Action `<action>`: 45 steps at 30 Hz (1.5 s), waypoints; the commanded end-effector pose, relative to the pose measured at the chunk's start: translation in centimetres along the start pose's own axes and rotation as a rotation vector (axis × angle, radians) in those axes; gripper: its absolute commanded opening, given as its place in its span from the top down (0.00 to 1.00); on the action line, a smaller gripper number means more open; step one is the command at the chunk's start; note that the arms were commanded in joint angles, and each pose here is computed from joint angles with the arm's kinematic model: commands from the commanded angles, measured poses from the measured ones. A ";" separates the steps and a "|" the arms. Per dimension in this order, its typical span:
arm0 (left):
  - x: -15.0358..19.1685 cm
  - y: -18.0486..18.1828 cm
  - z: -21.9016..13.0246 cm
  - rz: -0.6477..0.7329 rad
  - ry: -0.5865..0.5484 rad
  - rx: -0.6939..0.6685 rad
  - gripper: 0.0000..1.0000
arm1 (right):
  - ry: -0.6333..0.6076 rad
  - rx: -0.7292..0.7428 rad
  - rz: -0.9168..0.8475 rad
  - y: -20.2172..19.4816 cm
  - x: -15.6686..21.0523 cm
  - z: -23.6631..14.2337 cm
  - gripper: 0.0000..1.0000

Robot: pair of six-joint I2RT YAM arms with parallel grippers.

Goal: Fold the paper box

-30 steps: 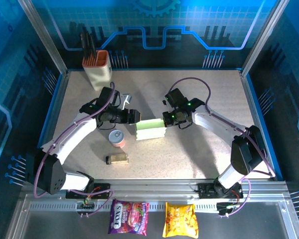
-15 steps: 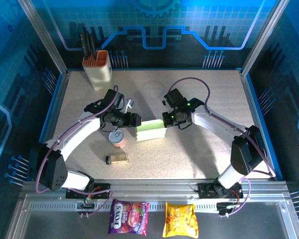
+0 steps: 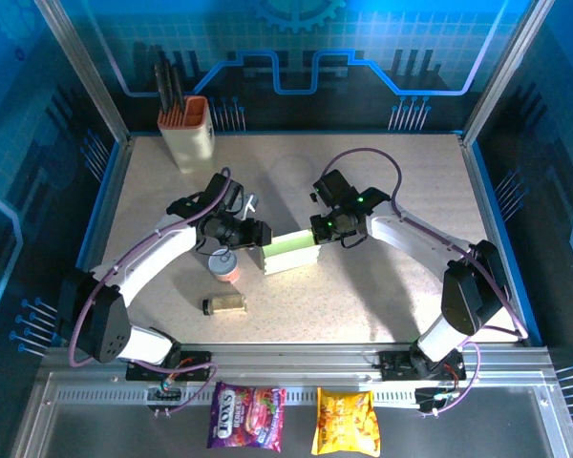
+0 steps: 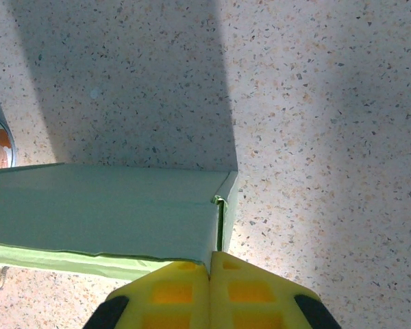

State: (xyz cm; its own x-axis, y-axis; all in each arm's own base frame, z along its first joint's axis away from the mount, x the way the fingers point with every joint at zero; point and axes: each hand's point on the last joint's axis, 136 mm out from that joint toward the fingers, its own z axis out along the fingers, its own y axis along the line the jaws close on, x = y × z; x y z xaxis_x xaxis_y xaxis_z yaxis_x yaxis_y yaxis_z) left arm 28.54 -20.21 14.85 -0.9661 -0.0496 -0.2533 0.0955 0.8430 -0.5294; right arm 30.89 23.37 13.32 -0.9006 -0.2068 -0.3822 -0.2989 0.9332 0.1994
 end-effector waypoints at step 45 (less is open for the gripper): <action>2.9 0.6 2.0 -0.057 0.100 -0.078 0.88 | 0.063 0.035 0.002 0.1 1.7 1.1 0.97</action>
State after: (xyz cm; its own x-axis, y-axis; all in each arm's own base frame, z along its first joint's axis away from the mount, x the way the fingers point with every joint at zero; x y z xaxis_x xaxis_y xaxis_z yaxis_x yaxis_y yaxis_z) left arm 27.24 -20.67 13.78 -0.9800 -0.0698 -0.1866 0.0342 0.8638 -0.5026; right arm 31.25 23.48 13.22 -0.9002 -0.2014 -0.3860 -0.2891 0.9395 0.1839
